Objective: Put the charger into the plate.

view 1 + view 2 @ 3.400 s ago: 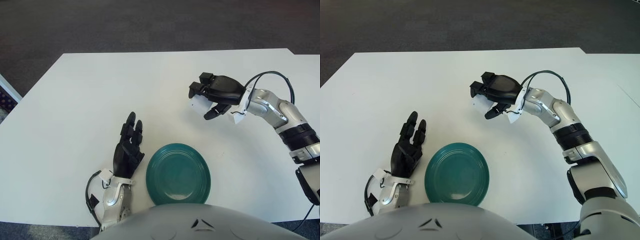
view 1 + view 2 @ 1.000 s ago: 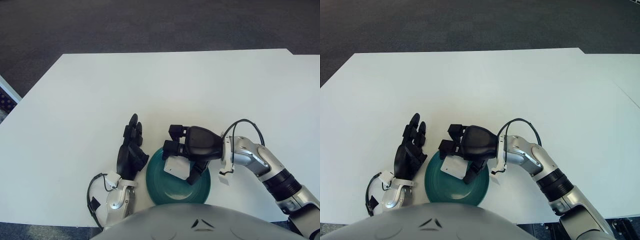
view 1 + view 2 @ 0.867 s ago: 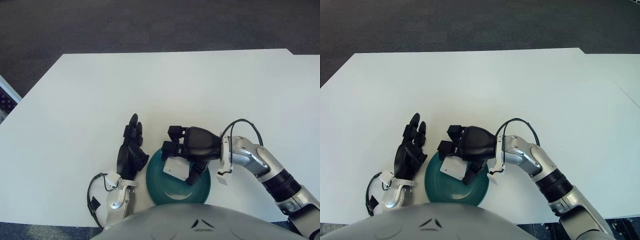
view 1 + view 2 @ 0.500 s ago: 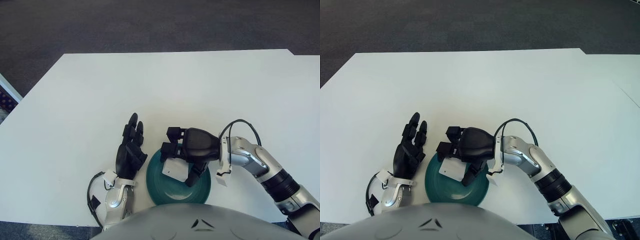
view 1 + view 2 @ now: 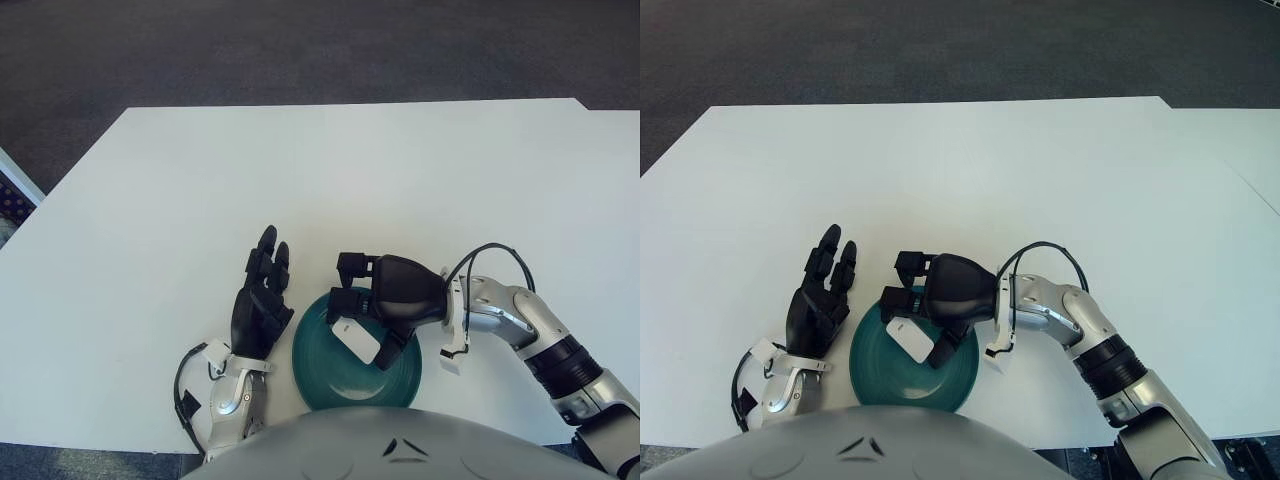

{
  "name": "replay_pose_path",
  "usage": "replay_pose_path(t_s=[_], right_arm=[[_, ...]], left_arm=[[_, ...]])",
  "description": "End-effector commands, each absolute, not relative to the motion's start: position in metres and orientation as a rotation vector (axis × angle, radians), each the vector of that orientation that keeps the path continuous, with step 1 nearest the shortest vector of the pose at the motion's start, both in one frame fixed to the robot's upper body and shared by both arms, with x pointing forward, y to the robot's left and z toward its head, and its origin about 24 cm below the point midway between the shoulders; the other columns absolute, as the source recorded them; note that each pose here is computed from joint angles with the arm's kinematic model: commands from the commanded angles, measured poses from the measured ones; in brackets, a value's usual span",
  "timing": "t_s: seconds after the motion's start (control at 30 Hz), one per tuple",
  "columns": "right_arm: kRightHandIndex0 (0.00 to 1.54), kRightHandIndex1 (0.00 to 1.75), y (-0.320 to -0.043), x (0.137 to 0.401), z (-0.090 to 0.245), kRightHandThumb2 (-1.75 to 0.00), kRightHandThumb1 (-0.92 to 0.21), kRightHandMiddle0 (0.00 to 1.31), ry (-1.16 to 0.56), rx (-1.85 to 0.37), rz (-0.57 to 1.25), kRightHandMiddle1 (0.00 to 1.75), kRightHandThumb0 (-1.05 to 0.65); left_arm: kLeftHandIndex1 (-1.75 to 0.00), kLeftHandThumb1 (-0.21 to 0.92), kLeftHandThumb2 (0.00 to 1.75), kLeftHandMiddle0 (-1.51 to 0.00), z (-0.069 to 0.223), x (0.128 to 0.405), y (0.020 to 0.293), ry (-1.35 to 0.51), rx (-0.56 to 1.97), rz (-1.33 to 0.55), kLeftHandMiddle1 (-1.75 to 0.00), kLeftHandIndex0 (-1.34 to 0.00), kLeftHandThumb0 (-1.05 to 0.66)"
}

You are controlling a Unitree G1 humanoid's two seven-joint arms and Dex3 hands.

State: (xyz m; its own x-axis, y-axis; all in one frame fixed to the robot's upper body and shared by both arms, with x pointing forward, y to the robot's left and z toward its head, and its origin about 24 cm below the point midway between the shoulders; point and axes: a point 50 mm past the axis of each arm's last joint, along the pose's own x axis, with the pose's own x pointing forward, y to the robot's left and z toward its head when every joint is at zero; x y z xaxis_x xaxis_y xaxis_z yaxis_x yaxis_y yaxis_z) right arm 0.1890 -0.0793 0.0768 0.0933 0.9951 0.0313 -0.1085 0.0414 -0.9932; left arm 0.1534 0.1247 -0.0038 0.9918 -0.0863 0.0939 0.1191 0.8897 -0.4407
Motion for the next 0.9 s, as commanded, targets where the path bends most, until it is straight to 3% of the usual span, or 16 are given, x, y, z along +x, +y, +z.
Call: replay_pose_path(t_s=[0.0, 0.27, 0.87], right_arm=[[0.25, 1.28, -0.0784, 0.1929, 0.0789, -0.83, -0.92, 0.00, -1.100, -1.149, 1.145, 1.30, -0.85], [0.27, 1.32, -0.0793, 0.1955, 0.0765, -0.82, -0.92, 0.01, -1.081, -1.119, 1.114, 1.30, -0.84], [0.28, 1.19, -0.0794, 0.1957, 0.0710, -0.83, -0.92, 0.06, -1.001, -1.113, 0.994, 1.21, -0.81]], left_arm=[[-0.15, 0.92, 1.22, -0.01, -0.0286, 0.1415, 0.1157, 0.058, -0.563, -0.073, 0.00, 0.00, -1.04], [-0.15, 0.92, 1.22, -0.01, -0.0303, 0.1422, 0.1161, 0.070, -0.615, -0.078, 0.00, 0.00, -1.03], [-0.08, 0.92, 1.22, 0.00, -0.0360, 0.1435, 0.1214, 0.086, -0.521, -0.088, 0.00, 0.00, -1.01]])
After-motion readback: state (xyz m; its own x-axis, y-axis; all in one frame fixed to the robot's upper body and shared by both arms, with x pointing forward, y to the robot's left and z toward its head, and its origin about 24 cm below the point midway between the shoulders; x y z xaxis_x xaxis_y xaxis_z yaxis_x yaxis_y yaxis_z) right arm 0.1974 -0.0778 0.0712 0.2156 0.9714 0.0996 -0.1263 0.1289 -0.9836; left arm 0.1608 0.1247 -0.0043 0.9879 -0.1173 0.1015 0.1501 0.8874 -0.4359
